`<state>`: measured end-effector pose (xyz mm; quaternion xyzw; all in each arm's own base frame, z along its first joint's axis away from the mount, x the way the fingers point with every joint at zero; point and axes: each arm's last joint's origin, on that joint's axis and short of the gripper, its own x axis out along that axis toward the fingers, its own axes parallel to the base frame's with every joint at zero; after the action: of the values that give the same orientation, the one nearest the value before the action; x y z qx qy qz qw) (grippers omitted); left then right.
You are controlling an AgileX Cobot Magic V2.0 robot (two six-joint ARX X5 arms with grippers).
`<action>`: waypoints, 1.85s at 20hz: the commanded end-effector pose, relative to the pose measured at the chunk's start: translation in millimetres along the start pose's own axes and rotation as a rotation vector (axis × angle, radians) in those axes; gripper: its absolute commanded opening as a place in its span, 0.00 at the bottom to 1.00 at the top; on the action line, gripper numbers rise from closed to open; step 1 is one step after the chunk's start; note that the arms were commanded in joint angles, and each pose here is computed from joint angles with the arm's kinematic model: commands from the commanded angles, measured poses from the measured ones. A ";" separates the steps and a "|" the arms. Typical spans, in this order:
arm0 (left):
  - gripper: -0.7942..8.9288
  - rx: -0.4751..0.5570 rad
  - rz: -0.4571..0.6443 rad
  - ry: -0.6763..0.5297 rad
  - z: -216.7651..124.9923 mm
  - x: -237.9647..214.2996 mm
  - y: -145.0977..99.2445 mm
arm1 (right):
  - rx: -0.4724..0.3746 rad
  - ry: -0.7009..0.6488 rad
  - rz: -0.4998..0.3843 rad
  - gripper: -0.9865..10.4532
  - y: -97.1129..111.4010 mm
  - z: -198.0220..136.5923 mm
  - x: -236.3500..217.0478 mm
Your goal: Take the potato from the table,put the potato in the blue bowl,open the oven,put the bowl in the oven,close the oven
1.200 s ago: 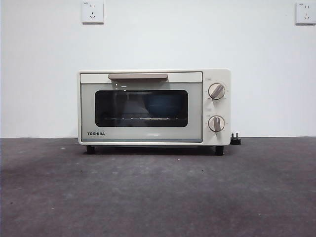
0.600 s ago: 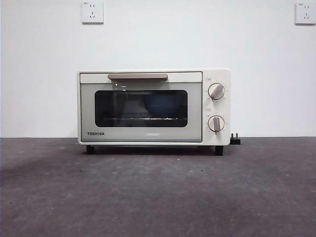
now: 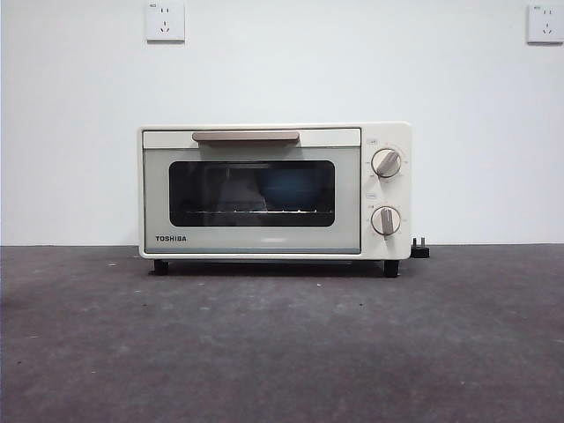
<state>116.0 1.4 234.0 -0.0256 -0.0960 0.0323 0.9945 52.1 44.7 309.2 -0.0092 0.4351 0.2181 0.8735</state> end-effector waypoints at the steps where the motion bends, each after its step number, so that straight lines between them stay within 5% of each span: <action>1: 0.08 -0.035 0.014 0.059 -27.9 -11.5 3.6 | 0.000 0.003 -0.006 0.08 -0.3 -0.7 1.8; 9: 0.08 0.001 0.008 0.373 -80.3 -35.2 6.8 | 0.000 0.006 -0.008 0.08 -0.4 -1.2 1.8; 17: 0.08 0.178 -0.034 0.357 -79.1 -35.5 6.6 | -0.002 -0.003 -0.062 0.08 -2.2 -1.5 1.8; 21: 0.08 0.110 -0.067 0.360 -79.3 -35.6 5.3 | -0.003 -0.012 -0.085 0.08 -2.9 -1.4 1.7; 37: 0.08 0.103 -0.066 0.366 -79.8 -34.9 5.3 | -0.003 -0.016 -0.094 0.08 -3.2 -1.2 1.6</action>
<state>96.3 0.5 151.1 0.0286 0.0877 -0.0014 0.9957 52.8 41.8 308.5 -0.0284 0.4257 0.1783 0.8867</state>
